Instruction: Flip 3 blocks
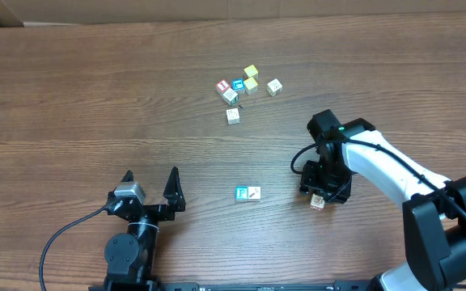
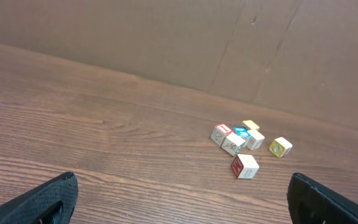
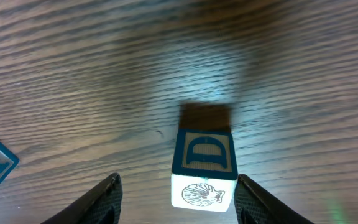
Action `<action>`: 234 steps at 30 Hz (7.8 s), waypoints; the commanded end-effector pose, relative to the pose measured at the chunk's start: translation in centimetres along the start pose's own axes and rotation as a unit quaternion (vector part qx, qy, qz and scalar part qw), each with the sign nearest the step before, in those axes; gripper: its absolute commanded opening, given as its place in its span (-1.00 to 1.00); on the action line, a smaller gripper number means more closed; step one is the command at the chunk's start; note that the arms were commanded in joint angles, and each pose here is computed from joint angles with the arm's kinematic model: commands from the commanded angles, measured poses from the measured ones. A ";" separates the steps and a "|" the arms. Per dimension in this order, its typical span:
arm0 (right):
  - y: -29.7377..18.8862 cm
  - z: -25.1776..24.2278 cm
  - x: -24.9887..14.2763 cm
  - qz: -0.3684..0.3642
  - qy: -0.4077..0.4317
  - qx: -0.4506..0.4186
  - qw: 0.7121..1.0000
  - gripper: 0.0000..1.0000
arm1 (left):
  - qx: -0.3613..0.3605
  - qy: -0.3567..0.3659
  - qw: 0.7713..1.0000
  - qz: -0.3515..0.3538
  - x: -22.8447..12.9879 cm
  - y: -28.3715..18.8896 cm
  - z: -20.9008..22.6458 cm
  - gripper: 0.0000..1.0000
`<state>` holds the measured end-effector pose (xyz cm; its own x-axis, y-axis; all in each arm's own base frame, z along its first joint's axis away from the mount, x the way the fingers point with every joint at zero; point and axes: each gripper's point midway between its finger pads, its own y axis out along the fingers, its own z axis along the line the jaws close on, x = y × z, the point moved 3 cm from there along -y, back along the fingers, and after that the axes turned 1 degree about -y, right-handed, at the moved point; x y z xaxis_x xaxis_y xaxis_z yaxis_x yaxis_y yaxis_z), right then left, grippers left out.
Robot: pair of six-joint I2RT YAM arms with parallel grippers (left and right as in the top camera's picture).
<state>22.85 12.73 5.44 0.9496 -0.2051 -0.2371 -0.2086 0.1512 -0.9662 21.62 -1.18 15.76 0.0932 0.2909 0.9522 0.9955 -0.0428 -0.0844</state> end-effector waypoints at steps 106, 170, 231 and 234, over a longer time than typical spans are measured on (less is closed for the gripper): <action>1.5 7.6 -0.9 -0.020 -0.015 0.143 0.989 -0.49 | -0.003 0.007 1.000 -0.004 0.1 0.0 0.0 1.00; -2.0 3.6 -0.4 -0.036 -0.032 0.003 0.999 -0.92 | -0.003 0.007 1.000 -0.004 0.1 0.0 0.0 1.00; 2.1 7.9 -1.3 -0.040 0.057 0.108 0.992 -0.92 | -0.003 0.007 1.000 -0.004 0.1 0.0 0.0 0.99; 2.0 8.1 -1.1 -0.045 0.055 0.114 0.991 -0.92 | -0.003 0.008 1.000 -0.004 0.1 0.0 0.0 0.99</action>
<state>23.22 20.82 4.25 0.9278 -0.3273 -0.1789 -0.0674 0.3244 -0.9435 21.62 -1.18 15.76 0.0932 0.2909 0.9522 0.9955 -0.0428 -0.0844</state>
